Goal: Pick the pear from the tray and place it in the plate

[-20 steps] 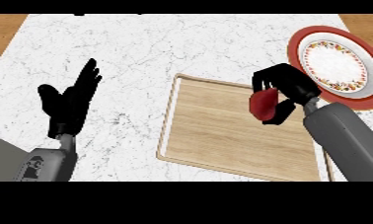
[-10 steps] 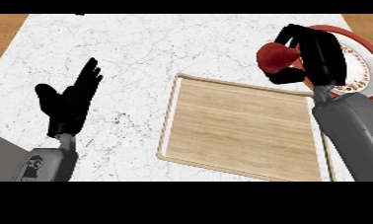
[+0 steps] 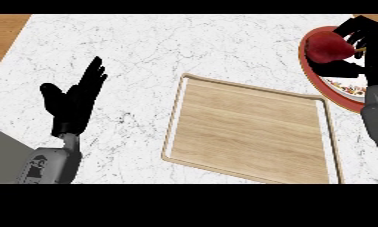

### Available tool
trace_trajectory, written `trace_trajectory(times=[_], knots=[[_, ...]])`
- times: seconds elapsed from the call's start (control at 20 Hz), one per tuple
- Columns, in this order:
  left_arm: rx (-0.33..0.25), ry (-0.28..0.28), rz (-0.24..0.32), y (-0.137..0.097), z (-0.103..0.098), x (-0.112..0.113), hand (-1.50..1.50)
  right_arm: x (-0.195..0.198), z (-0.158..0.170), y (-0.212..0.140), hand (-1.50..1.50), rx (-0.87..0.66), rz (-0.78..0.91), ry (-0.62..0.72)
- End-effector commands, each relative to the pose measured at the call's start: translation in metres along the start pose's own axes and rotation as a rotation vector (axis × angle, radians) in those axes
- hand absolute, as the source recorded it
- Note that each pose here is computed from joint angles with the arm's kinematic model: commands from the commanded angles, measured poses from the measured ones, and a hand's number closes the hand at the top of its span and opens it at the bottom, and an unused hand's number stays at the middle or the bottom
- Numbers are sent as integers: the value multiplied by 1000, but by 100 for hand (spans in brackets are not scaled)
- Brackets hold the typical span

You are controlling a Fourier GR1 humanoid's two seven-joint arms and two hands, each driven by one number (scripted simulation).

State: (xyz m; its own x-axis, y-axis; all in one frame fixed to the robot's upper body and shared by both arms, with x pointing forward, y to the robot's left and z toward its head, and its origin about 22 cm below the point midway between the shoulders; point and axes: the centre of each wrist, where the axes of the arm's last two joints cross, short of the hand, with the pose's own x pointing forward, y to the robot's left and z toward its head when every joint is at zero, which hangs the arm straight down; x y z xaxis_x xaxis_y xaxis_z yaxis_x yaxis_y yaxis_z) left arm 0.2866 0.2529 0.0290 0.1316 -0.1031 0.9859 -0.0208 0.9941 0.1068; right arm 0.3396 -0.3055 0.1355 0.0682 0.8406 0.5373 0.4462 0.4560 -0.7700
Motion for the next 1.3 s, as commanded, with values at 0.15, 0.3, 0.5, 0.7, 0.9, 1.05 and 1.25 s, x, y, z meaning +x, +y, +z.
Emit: trace_trajectory(times=[0.15, 0.3, 0.5, 0.7, 0.9, 1.05, 1.25], knots=[[32, 27, -50, 14, -2, -16, 0, -65, -26, -14, 150, -62, 18, 91], [20, 4, -56, 37, 1, -5, 0, -91, -32, -14, 150, -51, 46, 132], [30, 17, -64, 24, 3, -12, 0, -130, -32, -32, 150, 62, 114, 176], [22, 9, -73, 23, -8, -4, 0, -143, -35, -27, 150, 175, -10, 238], [-1, 30, -48, 21, -6, -11, 0, -159, -32, -20, -150, 284, -27, 204], [8, 21, -65, 14, -6, 6, 0, -180, -31, -43, -150, 226, -68, 130], [25, 16, -45, 37, -6, 0, 0, -155, -53, -45, -150, 75, -131, -16]])
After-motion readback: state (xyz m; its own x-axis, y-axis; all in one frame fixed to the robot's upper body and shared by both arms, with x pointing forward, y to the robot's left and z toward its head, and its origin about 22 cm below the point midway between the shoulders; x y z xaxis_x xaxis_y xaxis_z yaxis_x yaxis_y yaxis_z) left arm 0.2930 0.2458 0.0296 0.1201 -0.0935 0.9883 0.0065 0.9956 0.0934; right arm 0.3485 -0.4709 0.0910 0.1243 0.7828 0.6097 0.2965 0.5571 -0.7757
